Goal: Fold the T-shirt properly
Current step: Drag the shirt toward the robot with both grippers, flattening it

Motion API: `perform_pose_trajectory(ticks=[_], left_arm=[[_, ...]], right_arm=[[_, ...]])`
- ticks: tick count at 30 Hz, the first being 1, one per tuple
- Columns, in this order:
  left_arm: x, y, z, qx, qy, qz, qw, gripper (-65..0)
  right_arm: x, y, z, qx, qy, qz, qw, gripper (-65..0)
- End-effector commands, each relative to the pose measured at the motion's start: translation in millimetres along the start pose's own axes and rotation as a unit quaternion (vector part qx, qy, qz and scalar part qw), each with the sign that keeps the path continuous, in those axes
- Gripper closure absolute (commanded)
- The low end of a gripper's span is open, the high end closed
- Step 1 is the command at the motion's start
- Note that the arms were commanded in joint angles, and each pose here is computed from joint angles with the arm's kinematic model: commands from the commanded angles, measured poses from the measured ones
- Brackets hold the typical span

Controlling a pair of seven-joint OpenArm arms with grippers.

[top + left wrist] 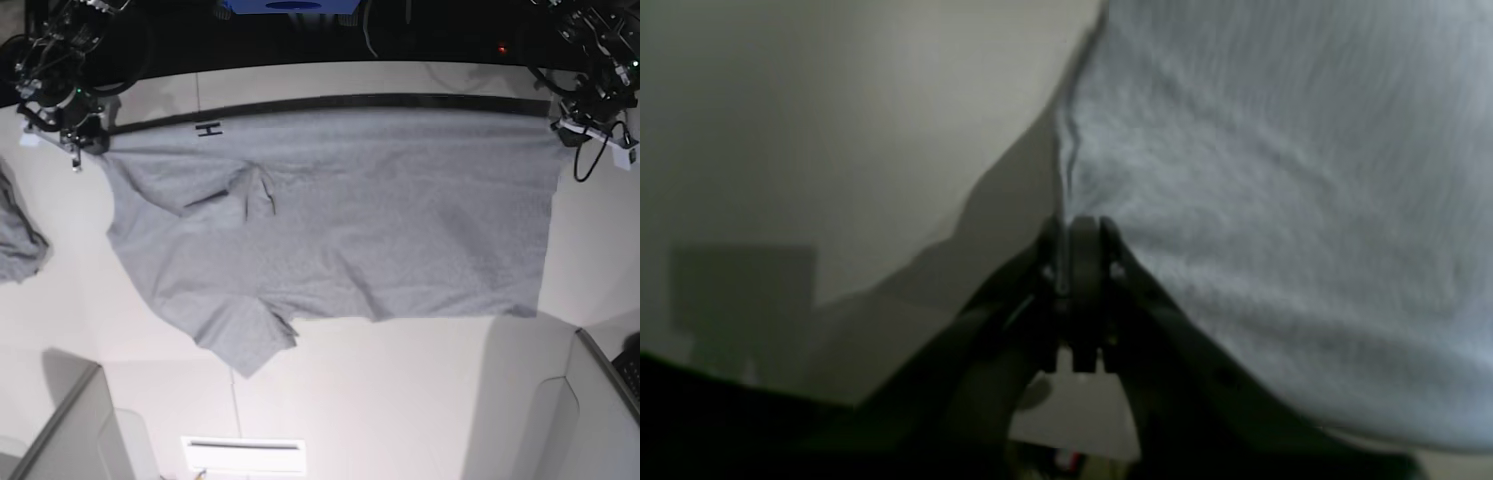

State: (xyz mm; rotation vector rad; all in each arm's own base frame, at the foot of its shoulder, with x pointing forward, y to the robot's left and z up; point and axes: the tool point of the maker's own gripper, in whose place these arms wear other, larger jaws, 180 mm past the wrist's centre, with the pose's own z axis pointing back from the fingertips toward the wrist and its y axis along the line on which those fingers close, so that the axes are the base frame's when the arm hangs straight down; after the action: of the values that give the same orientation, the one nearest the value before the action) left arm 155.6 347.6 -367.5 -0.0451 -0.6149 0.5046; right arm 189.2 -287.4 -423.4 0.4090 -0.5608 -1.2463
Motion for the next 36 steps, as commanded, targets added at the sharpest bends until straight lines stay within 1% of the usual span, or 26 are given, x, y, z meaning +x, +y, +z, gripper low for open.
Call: perform_pose_trajectory(ticks=[1,3,5,9,12,17,27,36], left_arm=[[12,10,8,0.02,-0.022,-0.012,0.999,0.0],[8,14,11,0.025,-0.018,-0.015,0.999,0.0],[2,18,13,0.03,-0.01,-0.017,0.999,0.0],[-6,20,14,0.033,0.001,-0.02,0.999,0.0],[-13,22,15,0.034,0.009,-0.019,0.999,0.0],[-27,25,17,0.038,0.024,-0.014,0.999,0.0],[-31,27,15,0.039,0.03,-0.011,0.999,0.0],[-30,26,15,0.038,0.029,-0.011,0.999,0.0]], right_arm=[[16,9,5,0.014,-0.03,0.021,0.9992,0.0],[15,9,5,0.02,-0.029,0.035,0.9988,0.0],[16,8,7,0.02,-0.028,0.037,0.9987,0.0],[12,0,8,0.011,-0.024,0.039,0.9989,0.0],[8,-12,12,-0.003,-0.019,0.041,0.999,0.0],[7,-20,16,-0.012,-0.02,0.044,0.9988,0.0],[7,-21,24,-0.014,-0.024,0.055,0.9981,0.0],[4,-31,27,-0.027,-0.019,0.056,0.9979,0.0]])
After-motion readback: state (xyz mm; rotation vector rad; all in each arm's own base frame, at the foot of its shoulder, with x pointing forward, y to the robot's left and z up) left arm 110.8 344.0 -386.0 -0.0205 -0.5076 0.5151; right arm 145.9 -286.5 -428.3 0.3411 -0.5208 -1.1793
